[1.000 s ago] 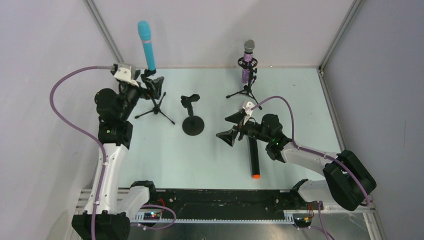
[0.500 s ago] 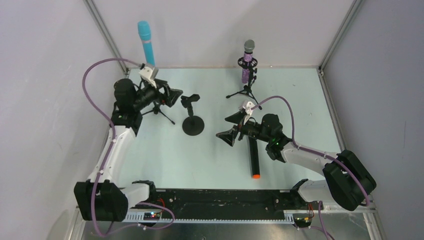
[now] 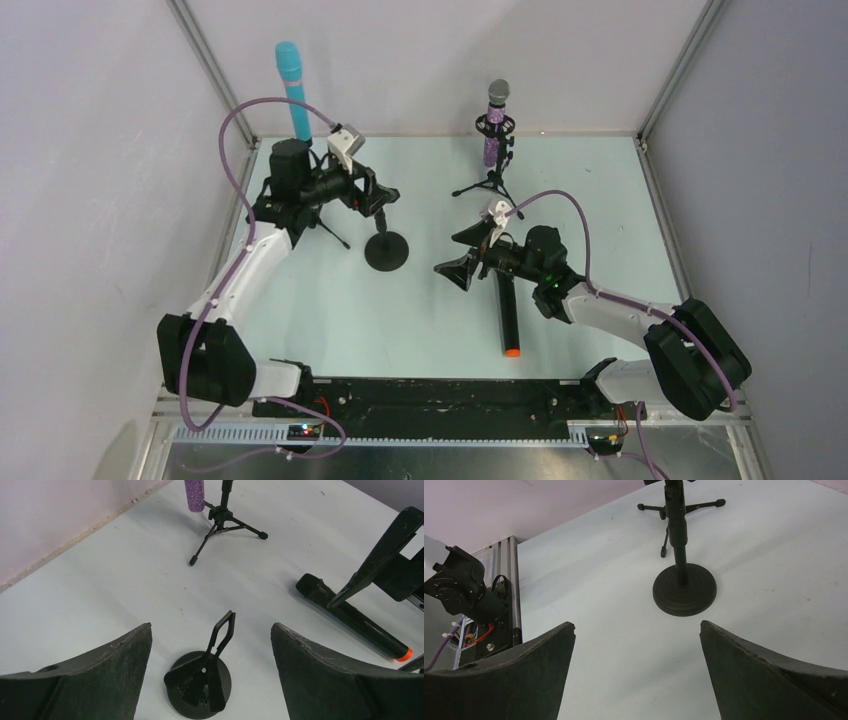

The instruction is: Attach the microphones to the stand

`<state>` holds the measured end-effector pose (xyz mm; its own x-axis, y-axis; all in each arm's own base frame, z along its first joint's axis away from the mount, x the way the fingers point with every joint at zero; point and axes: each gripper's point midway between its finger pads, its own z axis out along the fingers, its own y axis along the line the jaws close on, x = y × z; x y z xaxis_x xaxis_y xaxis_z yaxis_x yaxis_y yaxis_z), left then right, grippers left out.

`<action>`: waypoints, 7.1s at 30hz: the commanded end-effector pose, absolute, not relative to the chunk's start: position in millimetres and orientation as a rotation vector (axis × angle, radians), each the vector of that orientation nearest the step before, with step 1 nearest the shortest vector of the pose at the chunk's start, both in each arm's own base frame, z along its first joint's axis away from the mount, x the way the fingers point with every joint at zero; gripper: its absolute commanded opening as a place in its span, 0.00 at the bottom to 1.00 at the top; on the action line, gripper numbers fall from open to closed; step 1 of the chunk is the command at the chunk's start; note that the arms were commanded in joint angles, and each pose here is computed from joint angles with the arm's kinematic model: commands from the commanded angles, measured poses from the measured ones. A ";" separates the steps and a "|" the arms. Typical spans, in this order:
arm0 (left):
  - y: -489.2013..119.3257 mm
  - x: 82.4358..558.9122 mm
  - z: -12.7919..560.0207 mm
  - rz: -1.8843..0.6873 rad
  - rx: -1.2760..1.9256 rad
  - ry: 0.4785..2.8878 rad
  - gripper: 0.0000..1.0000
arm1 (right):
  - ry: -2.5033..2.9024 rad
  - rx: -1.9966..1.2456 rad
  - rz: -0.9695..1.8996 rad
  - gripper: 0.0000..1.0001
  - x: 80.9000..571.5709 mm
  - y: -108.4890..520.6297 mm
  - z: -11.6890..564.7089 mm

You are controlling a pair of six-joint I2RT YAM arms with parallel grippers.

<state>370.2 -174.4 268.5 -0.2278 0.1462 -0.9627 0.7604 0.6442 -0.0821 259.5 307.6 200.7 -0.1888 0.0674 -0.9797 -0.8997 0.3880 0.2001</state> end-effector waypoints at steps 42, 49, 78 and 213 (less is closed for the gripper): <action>-259.0 306.4 285.6 -0.664 1.142 1.645 0.00 | 1.674 -0.529 1.008 0.99 282.6 274.7 196.7; -284.7 286.0 300.1 -0.696 1.198 1.576 0.00 | 1.768 -0.345 0.921 1.00 300.2 243.8 191.1; -335.0 285.2 247.4 -0.735 1.256 1.631 0.51 | 1.933 -0.147 0.652 1.00 311.7 177.5 164.1; -202.8 344.1 324.5 -0.694 0.477 1.697 0.98 | 1.639 -0.502 0.727 0.00 301.1 190.6 280.1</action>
